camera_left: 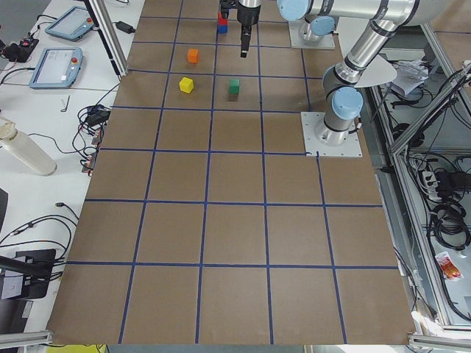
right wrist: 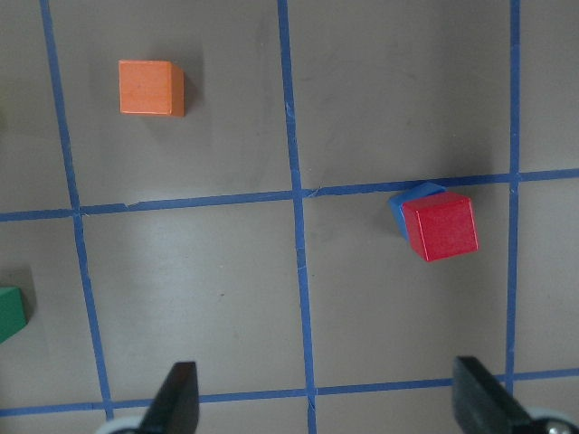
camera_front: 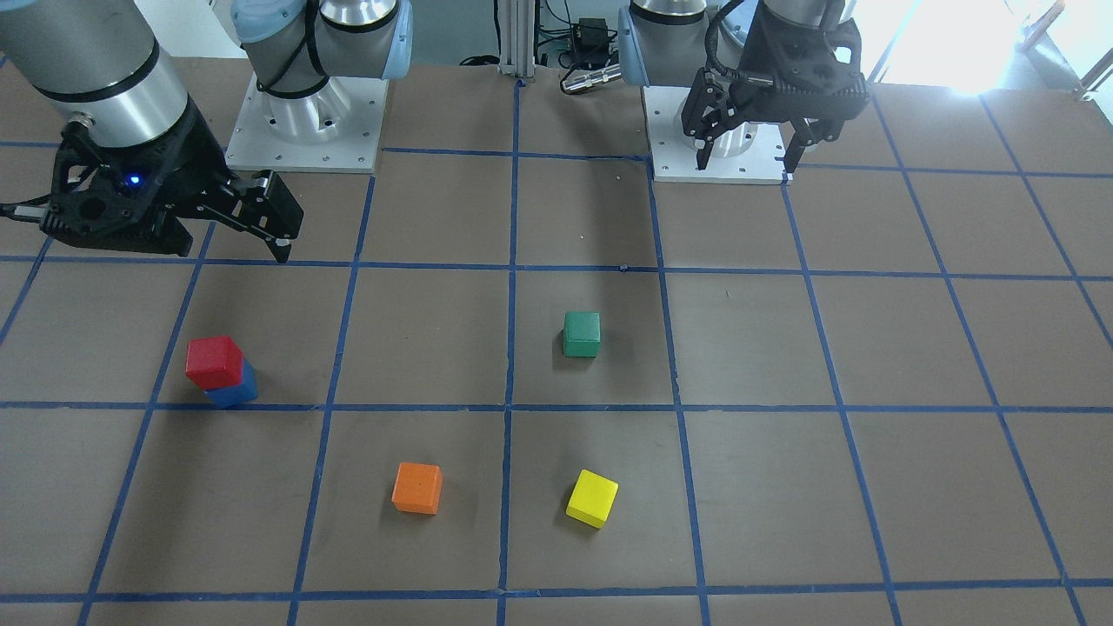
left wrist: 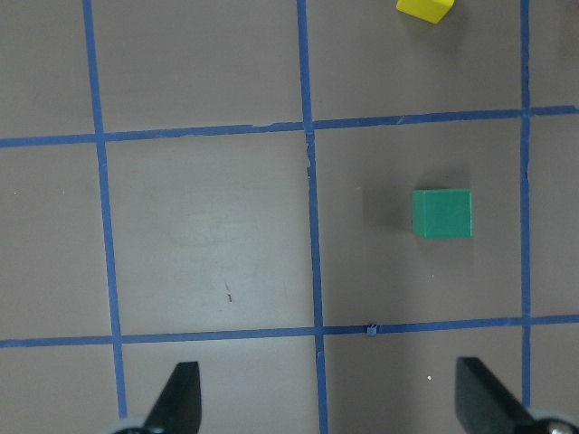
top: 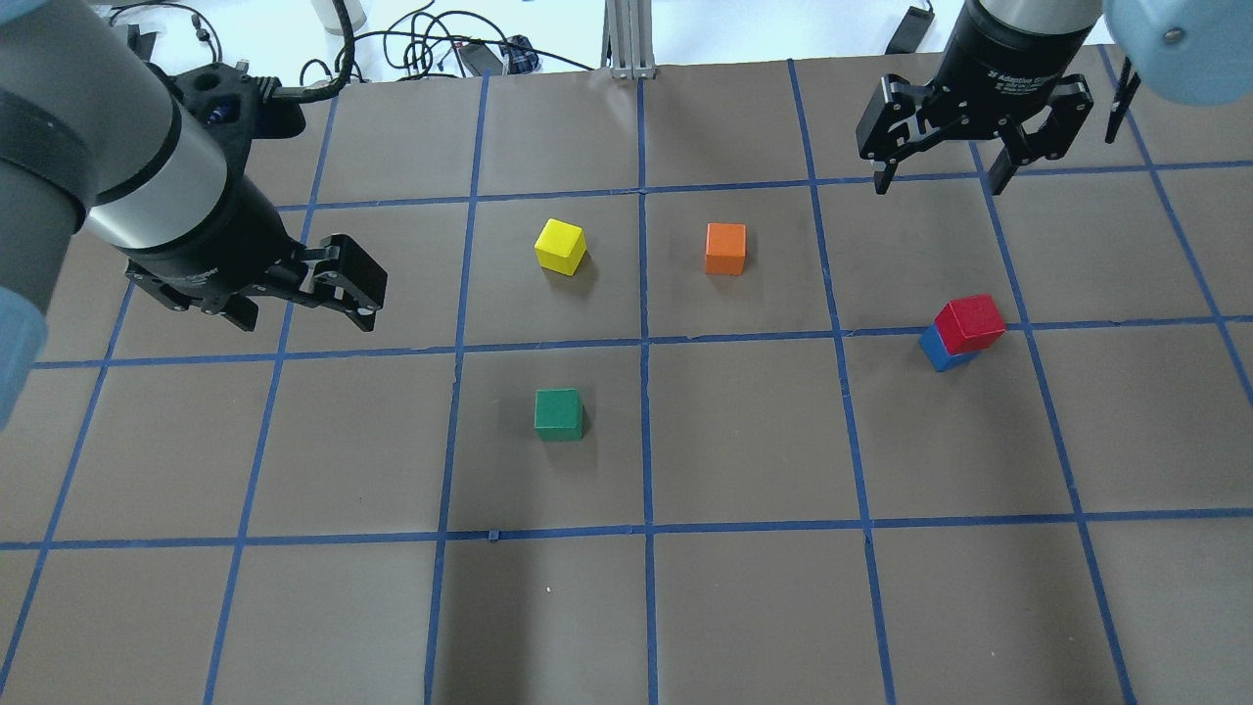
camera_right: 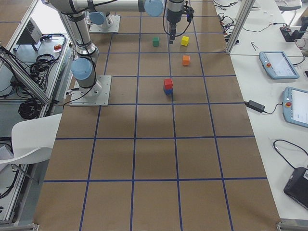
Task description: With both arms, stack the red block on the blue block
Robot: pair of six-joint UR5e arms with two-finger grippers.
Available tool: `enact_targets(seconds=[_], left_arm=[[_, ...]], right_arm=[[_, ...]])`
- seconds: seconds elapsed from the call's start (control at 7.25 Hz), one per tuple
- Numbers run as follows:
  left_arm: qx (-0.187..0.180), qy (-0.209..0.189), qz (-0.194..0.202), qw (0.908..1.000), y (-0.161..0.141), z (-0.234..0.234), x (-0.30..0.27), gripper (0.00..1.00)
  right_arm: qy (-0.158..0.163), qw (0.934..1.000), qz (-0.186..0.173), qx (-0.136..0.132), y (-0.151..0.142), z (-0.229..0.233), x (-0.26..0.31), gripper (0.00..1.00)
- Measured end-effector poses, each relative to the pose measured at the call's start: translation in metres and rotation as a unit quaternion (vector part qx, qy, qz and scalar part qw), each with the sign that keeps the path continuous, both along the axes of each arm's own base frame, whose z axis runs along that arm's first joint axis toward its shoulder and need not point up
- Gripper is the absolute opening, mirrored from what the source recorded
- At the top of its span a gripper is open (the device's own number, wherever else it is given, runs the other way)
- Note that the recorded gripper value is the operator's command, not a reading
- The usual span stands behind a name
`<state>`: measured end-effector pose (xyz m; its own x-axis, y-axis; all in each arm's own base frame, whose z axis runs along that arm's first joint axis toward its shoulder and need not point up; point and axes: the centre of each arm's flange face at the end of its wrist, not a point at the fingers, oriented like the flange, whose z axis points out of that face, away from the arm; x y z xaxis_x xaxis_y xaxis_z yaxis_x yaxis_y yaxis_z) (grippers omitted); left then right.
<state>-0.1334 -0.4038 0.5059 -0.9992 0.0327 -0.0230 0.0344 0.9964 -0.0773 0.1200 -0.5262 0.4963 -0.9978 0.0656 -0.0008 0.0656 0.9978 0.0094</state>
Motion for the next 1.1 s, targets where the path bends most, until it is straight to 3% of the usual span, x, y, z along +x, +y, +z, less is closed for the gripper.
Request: enact_targets(seconds=[0.41, 0.83, 1.1], left_arm=[[-0.001, -0.003, 0.003, 1.0, 0.012, 0.005, 0.001, 1.0], [0.03, -0.007, 0.002, 0.9995, 0.013, -0.02, 0.003, 1.0], [0.045, -0.003, 0.007, 0.999, 0.017, -0.035, 0.003, 1.0]], right_arm=[[0.001, 1.0, 0.0, -0.007, 0.019, 0.02, 0.0, 1.0], [0.002, 1.0, 0.0, -0.004, 0.029, 0.026, 0.0, 1.0], [0.002, 0.9999, 0.002, 0.015, 0.026, 0.008, 0.0, 1.0]])
